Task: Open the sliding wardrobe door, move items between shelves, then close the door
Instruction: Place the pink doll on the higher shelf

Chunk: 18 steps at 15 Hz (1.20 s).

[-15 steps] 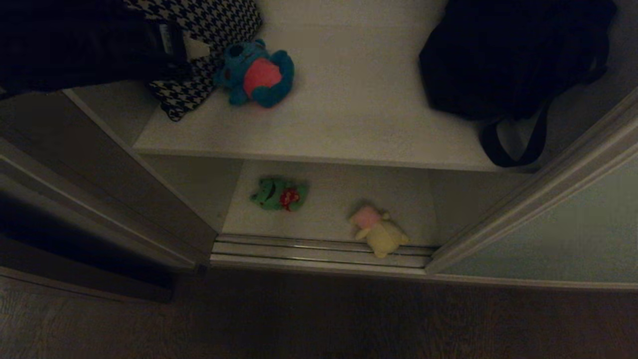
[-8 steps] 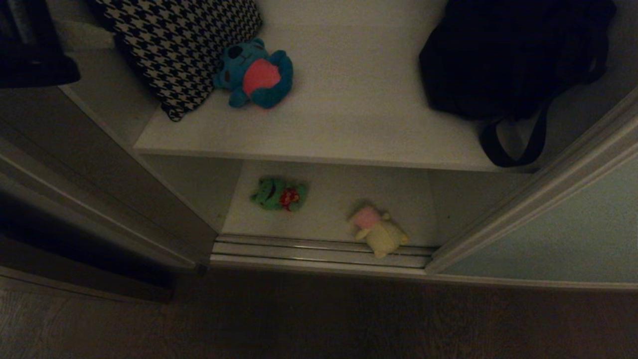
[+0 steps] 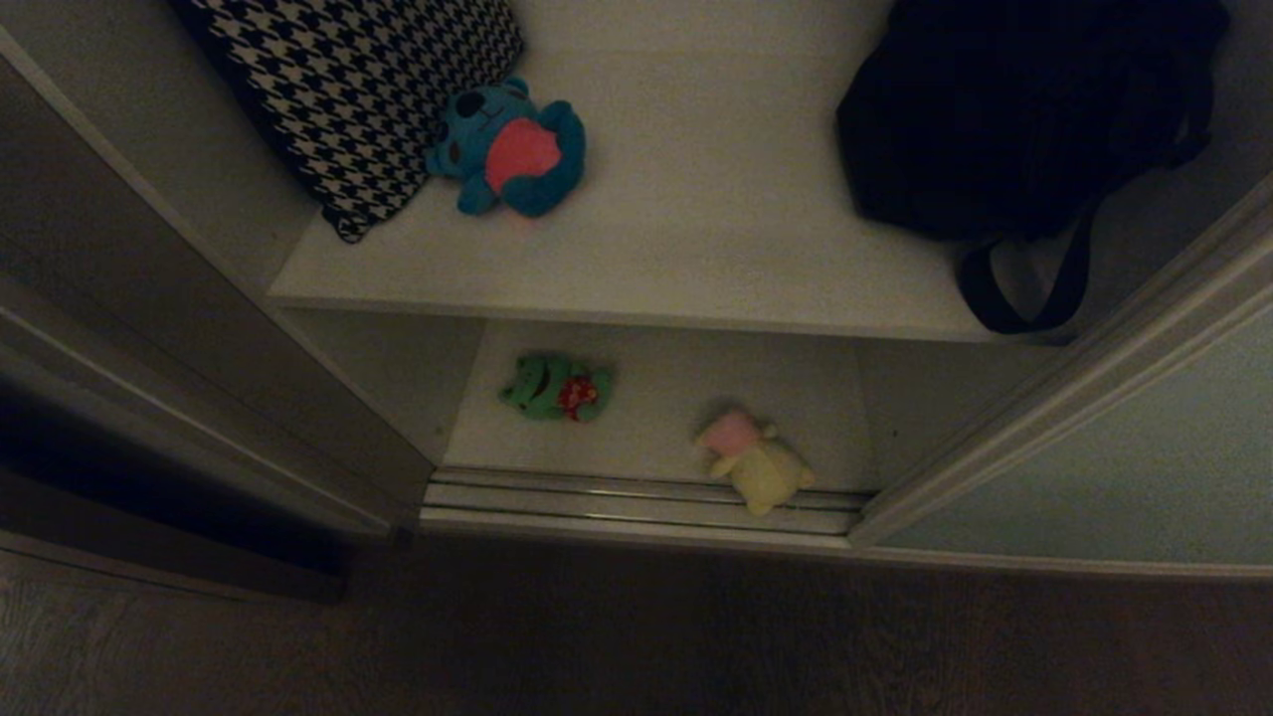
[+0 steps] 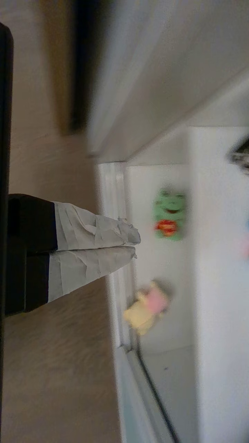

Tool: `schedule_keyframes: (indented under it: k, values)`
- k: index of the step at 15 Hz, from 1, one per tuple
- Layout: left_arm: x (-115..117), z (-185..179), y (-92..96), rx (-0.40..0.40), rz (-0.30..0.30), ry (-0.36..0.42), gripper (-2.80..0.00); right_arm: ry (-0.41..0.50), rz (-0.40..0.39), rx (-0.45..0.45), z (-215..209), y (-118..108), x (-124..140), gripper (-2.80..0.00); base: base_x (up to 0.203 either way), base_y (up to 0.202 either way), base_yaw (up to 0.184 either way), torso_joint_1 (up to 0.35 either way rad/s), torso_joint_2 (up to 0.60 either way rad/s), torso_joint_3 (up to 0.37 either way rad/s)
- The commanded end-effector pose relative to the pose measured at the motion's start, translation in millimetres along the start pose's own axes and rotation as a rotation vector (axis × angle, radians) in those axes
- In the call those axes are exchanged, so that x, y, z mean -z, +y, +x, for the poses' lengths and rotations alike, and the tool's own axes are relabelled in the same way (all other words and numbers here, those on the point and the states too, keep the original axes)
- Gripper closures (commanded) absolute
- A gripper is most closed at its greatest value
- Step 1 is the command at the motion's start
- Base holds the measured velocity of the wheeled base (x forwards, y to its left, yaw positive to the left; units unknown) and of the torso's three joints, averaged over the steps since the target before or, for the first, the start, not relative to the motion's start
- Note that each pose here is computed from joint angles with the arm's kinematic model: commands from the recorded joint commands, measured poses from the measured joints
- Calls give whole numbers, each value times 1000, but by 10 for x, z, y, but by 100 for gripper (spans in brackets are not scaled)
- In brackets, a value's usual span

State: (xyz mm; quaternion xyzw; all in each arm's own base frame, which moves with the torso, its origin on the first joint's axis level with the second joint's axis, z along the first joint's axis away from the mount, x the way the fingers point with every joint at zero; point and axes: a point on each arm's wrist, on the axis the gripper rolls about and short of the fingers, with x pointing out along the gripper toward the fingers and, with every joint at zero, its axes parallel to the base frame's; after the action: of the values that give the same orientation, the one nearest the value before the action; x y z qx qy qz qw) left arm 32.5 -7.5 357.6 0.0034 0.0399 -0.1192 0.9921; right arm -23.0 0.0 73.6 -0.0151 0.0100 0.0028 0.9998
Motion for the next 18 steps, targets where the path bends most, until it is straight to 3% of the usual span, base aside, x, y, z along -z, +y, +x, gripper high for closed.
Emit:
schedule_keyframes:
  k: [1, 5, 8, 13, 18]
  values:
    - [229, -409, -17, -9, -29, -23, 0, -1, 0, -1, -1, 0, 1, 0, 0, 0, 0, 0, 0, 0]
    - [772, -685, -52, 9, -59, 52, 0, 1, 0, -1, 0, 0, 2, 0, 0, 0, 0, 0, 0, 0]
    - [1119, -862, -97, 103, -69, 93, 0, 0, 0, -1, 0, 0, 1, 0, 0, 0, 0, 0, 0, 0]
    - [1337, -785, -114, 116, -72, 160, 0, -1, 0, 1, -1, 0, 1, 0, 0, 0, 0, 0, 0, 0]
    - [1337, -686, -103, 121, -72, 125, 0, -1, 0, 0, -1, 0, 1, 0, -181, 0, 1, 1, 0, 3]
